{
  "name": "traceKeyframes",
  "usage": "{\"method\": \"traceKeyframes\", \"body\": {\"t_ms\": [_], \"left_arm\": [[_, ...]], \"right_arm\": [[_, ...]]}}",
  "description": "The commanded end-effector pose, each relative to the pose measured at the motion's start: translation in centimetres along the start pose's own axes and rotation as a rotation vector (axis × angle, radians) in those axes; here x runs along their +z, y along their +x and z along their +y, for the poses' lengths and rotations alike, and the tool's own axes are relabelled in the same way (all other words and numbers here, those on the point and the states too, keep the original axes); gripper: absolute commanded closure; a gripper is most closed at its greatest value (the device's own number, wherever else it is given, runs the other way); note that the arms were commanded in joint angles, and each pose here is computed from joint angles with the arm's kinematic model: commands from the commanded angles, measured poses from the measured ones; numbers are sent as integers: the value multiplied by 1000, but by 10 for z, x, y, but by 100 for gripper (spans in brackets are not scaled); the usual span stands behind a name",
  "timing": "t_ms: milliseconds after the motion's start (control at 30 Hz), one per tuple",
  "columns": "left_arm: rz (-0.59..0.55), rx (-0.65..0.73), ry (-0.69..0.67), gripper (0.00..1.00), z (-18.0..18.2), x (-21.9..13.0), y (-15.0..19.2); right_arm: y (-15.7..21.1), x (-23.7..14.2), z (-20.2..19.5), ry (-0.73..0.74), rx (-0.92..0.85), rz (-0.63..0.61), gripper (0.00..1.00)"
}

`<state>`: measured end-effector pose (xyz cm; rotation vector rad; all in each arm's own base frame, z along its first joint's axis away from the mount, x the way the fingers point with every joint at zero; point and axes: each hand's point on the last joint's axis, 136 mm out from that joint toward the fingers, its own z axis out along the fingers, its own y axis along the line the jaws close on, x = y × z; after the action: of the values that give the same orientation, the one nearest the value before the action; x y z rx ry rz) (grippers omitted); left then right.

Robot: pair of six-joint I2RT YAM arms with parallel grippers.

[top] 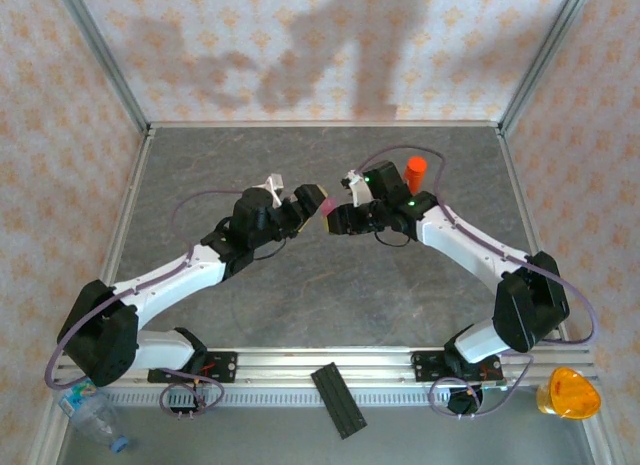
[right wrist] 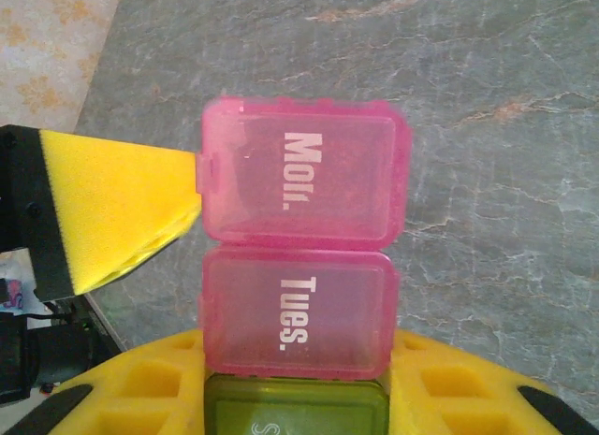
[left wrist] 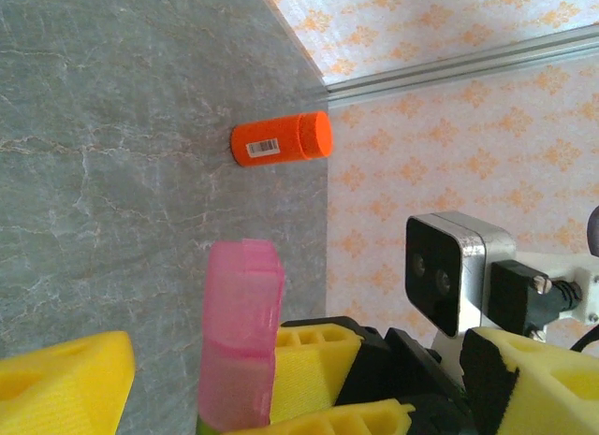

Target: Sort the pills into containers

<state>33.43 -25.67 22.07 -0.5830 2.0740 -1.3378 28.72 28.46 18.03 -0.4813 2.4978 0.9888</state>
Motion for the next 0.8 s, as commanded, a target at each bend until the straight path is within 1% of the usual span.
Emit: {"method": "traceKeyframes", "body": {"t_ms": [0, 233, 533, 767], "left_arm": [[-1, 2, 83, 11, -31, 0, -4], [-7, -4, 107, 11, -40, -2, -6], [-29, 7, 103, 13, -47, -13, -7], [-25, 0, 111, 15, -49, -8, -7]], "right_arm": [[-16, -7, 18, -35, -29, -42, 70], [-15, -1, 18, -25, -30, -30, 71], [-16, 5, 11, -3, -20, -26, 71], [-15, 7, 12, -5, -19, -24, 71]]}}
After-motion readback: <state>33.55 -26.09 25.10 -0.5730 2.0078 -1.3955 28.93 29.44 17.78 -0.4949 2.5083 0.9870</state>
